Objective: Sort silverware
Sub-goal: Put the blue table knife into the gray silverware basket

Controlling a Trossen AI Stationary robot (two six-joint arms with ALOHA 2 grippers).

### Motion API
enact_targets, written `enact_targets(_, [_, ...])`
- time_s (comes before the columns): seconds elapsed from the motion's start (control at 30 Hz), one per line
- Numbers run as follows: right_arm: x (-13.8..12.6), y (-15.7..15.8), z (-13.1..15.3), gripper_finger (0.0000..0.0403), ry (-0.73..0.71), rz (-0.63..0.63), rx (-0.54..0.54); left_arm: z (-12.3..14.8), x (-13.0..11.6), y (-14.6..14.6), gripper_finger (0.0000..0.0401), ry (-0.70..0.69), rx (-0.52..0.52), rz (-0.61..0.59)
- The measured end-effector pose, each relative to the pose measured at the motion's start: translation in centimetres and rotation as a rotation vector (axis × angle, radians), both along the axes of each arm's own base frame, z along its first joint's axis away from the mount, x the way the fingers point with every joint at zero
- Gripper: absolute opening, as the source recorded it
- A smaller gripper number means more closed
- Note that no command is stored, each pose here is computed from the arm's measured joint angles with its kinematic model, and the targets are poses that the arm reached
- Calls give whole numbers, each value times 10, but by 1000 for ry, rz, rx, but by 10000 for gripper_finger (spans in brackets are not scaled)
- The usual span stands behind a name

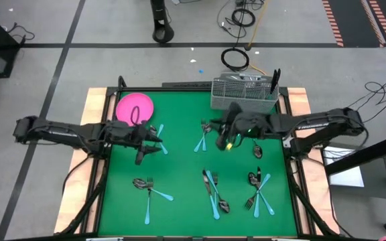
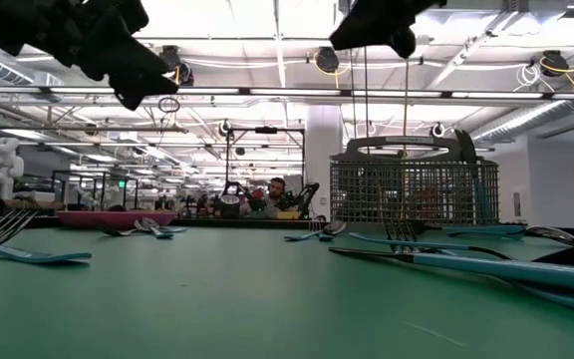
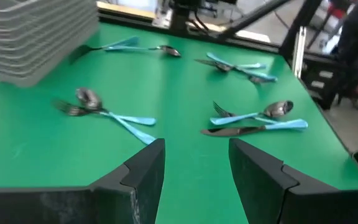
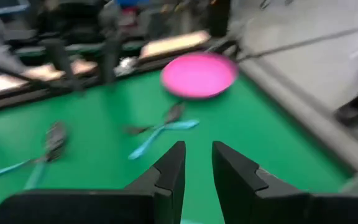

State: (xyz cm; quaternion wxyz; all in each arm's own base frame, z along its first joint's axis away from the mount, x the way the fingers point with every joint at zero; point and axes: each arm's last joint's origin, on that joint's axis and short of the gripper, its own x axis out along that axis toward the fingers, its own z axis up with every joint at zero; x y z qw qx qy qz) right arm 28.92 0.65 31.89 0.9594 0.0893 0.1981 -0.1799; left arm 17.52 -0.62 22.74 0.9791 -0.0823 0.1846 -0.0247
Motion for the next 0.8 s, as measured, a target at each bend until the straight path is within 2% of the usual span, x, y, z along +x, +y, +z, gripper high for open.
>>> enact_targets(0.13, [21, 25, -7, 70, 95, 72, 147, 0, 16, -14, 180, -28, 72, -10])
enact_targets(0.27, [40, 54, -25, 70, 232, 110, 314, 2, 27, -28, 180, -116, 151, -36])
enact_targets(0.4, [58, 85, -47, 70, 349, 146, 499, 2, 31, -33, 180, -148, 221, -42])
enact_targets(0.6, [75, 119, -85, 70, 488, 88, 728, 2, 31, -33, 180, -152, 225, -63])
enact_targets(0.8, [85, 140, -99, 71, 563, 46, 887, 5, 29, -33, 180, -175, 244, -91])
